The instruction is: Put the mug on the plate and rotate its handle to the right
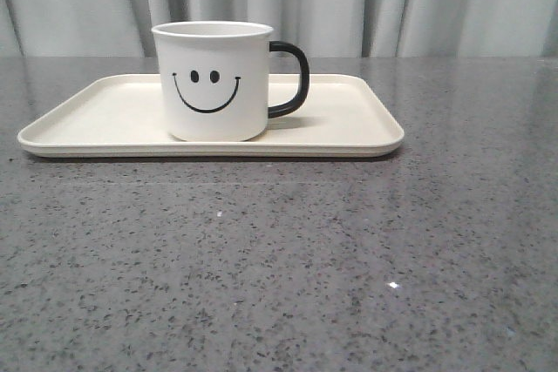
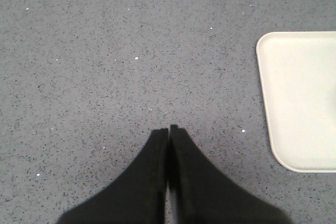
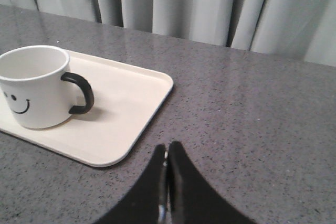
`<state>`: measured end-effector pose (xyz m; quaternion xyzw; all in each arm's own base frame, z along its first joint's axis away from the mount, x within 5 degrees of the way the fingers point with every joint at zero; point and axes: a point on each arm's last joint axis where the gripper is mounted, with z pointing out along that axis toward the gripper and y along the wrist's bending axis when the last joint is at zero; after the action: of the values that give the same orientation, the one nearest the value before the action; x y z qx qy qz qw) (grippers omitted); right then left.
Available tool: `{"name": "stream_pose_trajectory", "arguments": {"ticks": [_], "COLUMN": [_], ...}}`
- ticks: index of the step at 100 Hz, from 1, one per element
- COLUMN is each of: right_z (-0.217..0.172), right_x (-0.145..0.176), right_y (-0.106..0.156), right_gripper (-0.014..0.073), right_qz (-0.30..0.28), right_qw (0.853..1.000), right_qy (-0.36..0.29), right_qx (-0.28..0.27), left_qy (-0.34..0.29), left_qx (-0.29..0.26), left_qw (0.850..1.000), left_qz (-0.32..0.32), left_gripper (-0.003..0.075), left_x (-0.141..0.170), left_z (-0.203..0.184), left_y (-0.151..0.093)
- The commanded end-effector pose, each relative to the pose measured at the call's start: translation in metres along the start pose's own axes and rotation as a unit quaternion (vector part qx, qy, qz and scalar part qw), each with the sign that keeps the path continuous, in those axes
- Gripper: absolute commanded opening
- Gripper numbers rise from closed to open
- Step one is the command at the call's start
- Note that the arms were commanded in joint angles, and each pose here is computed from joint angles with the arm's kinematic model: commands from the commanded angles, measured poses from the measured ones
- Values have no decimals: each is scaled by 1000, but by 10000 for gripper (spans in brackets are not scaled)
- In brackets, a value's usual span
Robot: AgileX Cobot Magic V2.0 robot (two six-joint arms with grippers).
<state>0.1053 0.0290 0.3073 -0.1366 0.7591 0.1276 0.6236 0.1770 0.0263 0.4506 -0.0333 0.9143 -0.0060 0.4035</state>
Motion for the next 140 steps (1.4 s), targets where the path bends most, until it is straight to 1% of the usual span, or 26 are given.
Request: {"name": "stream_pose_trajectory", "arguments": {"ticks": [1,14,28,46,60,72,115,120,130,140], "right_z": [-2,-2,-2,-2,-2,-2,-2,-2,-2,-2], "right_x": [-10,-10,-9,-9,-9,-9,-9,-9,-9,-9], "right_y": [3,10,13,13,13,13,13,13,13,13], "right_gripper": [-62,-62,-62,-62,-62,-62,-62,-62,-62,-62], "right_qz": [15,23,22,22,22,22,22,22,22,22], "right_qw": [999,998,998,997,997,997,997,997,997,997], "right_qy": [-28,-23,-18,-18,-18,-18,-18,-18,-18,-18], "right_qx": [-14,-50,-65,-66,-66,-66,-65,-65,-65,-65], "left_qy": [-55,-58,-61,-55,-59,-43,-45,-45,-58,-89], "left_qx": [8,15,15,15,27,42,42,33,23,20], "left_qw": [998,998,998,998,998,998,998,998,998,996], "left_qz": [-7,-10,-10,-3,-8,-13,-12,-6,-5,-5], "left_gripper": [-20,-20,-20,-20,-20,-20,-20,-20,-20,-20], "left_x": [-9,-9,-10,-9,-10,-7,-8,-7,-10,-13], "left_z": [-13,-13,-13,-13,-13,-12,-12,-12,-12,-16], "left_y": [-3,-4,-4,-4,-6,-9,-9,-7,-6,-6]}}
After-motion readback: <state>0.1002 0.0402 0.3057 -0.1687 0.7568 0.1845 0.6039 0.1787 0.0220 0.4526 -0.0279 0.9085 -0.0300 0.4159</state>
